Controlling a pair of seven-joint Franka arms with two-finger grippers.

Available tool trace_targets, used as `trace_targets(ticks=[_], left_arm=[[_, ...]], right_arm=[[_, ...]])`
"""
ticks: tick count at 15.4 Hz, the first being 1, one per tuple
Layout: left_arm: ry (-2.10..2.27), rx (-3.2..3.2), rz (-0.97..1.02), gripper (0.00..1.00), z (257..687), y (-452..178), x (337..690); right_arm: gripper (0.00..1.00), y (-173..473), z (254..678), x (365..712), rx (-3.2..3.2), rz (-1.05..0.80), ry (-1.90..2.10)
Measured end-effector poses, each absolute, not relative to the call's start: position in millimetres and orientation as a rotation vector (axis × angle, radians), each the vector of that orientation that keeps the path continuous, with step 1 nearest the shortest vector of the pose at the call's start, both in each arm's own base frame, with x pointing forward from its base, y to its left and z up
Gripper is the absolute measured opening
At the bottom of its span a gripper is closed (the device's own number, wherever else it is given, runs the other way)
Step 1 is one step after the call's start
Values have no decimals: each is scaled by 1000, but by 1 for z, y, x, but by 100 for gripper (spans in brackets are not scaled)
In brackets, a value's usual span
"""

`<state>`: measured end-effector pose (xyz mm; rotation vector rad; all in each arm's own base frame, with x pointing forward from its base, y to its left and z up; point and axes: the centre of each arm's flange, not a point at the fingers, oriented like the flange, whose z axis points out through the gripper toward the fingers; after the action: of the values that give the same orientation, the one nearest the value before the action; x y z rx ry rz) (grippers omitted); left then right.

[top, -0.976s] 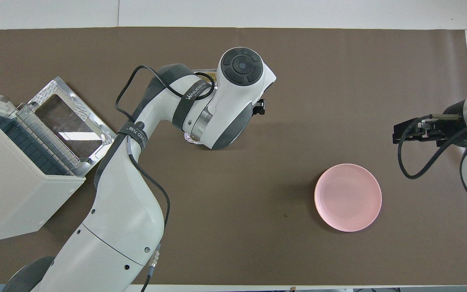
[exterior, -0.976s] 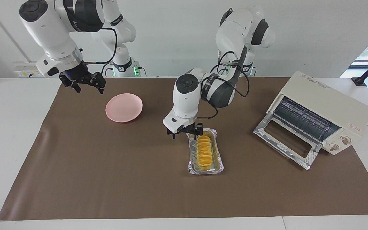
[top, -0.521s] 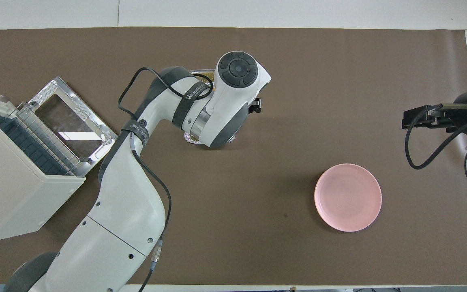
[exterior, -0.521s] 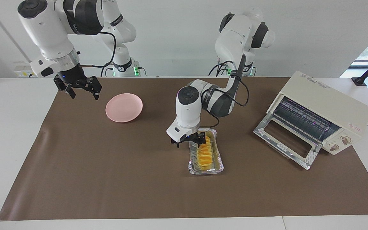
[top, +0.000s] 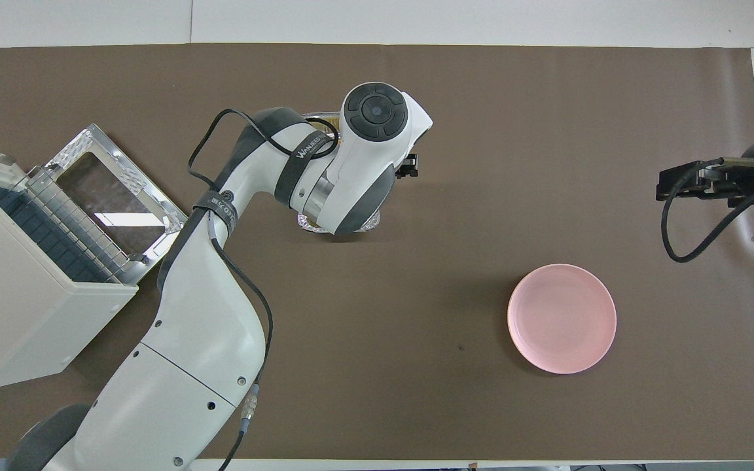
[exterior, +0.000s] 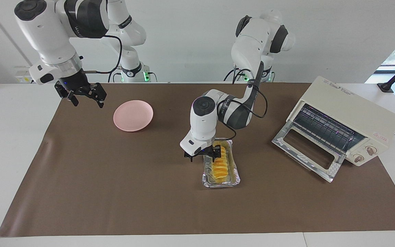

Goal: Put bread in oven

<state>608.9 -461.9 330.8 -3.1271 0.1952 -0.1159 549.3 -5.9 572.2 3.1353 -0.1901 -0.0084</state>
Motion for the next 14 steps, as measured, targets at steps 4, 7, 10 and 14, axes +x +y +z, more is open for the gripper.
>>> trace_targets(ticks=[4, 7, 10, 14], left_arm=[[203, -3116, -80, 91, 317, -465, 601], [179, -3116, -77, 81, 315, -467, 599], [156, -3118, -77, 46, 315, -467, 599], [101, -3120, -74, 3, 315, -466, 599]], right_arm=[[100, -6, 571, 548, 3133, -34, -157], [100, -6, 570, 547, 3132, -44, -155], [100, -6, 571, 546, 3132, -42, -155], [100, -6, 574, 545, 3132, -34, -154]])
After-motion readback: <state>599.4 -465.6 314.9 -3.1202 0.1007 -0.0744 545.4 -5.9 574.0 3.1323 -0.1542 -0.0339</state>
